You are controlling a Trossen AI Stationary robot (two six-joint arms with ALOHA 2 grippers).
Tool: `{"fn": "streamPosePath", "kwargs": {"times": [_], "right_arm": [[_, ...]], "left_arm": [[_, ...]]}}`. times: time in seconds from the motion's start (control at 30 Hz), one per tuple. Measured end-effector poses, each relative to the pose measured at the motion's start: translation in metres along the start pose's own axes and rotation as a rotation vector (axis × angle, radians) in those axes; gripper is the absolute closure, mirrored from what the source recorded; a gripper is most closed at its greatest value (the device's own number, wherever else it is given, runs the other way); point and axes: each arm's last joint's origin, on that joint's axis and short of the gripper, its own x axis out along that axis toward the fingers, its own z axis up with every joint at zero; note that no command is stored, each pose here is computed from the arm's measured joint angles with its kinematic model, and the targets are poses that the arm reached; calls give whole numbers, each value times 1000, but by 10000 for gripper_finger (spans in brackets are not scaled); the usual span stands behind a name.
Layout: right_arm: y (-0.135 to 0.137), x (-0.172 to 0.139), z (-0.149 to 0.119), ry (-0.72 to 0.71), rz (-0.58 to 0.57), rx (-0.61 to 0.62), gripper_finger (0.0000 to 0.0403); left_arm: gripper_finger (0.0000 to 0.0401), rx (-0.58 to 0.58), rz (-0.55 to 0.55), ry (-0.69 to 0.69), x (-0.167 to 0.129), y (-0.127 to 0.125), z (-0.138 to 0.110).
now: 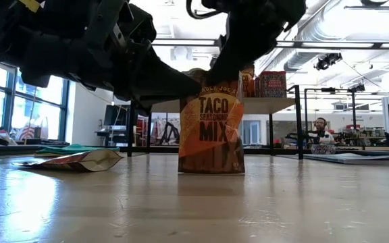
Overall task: Shelf spices
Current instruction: Put the orange seasoning bag on the shelf aligned with the other orange seasoning bag
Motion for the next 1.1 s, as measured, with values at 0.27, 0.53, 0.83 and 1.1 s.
{"fn": "streamPosePath", "kwargs": {"times": [0.27,0.53,0.83,1.1], "right_arm": [[1,0,-3,36,17,2,384],[2,-19,1,41,-45,-12,401],[-35,-107,30,2,-163,-48,402],[-114,-174,53,4,-273,-53,403]], "left_arm": [[354,-1,0,-1,0,0,0],[238,0,-41,18,-11,0,7],[197,-25,80,142,-30,7,1],[197,-23,100,135,-30,5,1]]}}
